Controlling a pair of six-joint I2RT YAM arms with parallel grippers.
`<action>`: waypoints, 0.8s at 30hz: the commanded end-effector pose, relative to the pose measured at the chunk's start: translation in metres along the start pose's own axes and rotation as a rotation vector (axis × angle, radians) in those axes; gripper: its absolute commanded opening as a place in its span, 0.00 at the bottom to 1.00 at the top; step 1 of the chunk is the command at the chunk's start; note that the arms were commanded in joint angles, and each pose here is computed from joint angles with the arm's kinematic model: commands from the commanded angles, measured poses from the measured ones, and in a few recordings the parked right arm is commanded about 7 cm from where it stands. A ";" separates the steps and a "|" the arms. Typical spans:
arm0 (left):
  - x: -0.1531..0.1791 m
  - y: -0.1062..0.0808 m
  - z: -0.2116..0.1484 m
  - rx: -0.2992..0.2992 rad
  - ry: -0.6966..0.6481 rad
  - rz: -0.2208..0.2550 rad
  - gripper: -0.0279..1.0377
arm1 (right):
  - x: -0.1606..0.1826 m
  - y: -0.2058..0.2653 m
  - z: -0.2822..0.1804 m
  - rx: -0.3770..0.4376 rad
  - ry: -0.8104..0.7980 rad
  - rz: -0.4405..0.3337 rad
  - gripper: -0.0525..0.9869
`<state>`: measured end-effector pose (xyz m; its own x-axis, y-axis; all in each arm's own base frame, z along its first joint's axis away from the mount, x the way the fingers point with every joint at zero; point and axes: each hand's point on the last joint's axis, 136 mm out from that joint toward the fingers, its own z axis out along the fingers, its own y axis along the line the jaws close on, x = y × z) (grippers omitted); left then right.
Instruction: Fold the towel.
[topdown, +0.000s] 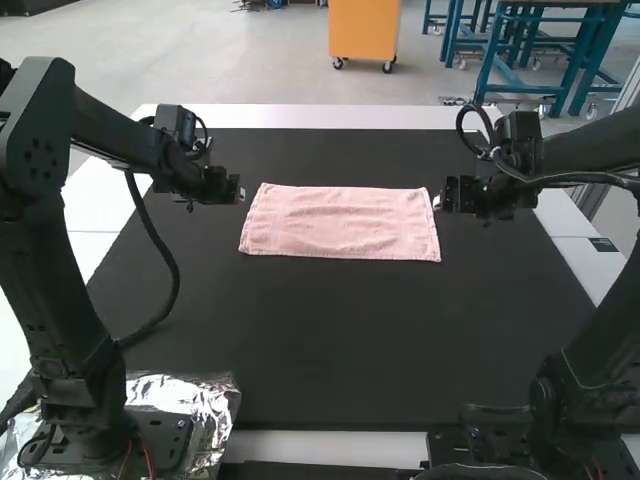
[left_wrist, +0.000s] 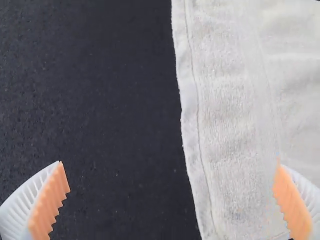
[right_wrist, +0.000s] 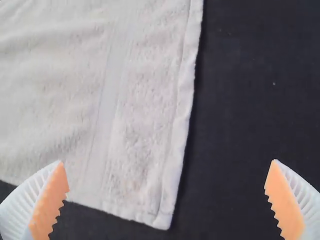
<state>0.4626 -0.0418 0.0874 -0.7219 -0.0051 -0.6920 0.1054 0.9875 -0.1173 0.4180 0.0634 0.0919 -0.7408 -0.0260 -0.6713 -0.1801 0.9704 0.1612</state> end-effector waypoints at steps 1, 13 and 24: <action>-0.020 -0.010 0.009 0.025 -0.036 0.008 0.93 | -0.016 0.017 0.013 -0.038 -0.024 -0.025 0.92; -0.037 -0.006 0.056 0.022 -0.033 0.022 0.92 | -0.026 0.008 0.084 -0.021 0.016 -0.037 0.92; -0.048 0.001 0.097 0.006 -0.037 0.048 0.92 | -0.041 -0.003 0.134 0.001 0.017 -0.060 0.92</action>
<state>0.5481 -0.0524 0.0379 -0.7235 0.0164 -0.6901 0.1258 0.9861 -0.1083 0.5178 0.0972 0.0122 -0.7701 -0.0792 -0.6330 -0.2227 0.9632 0.1504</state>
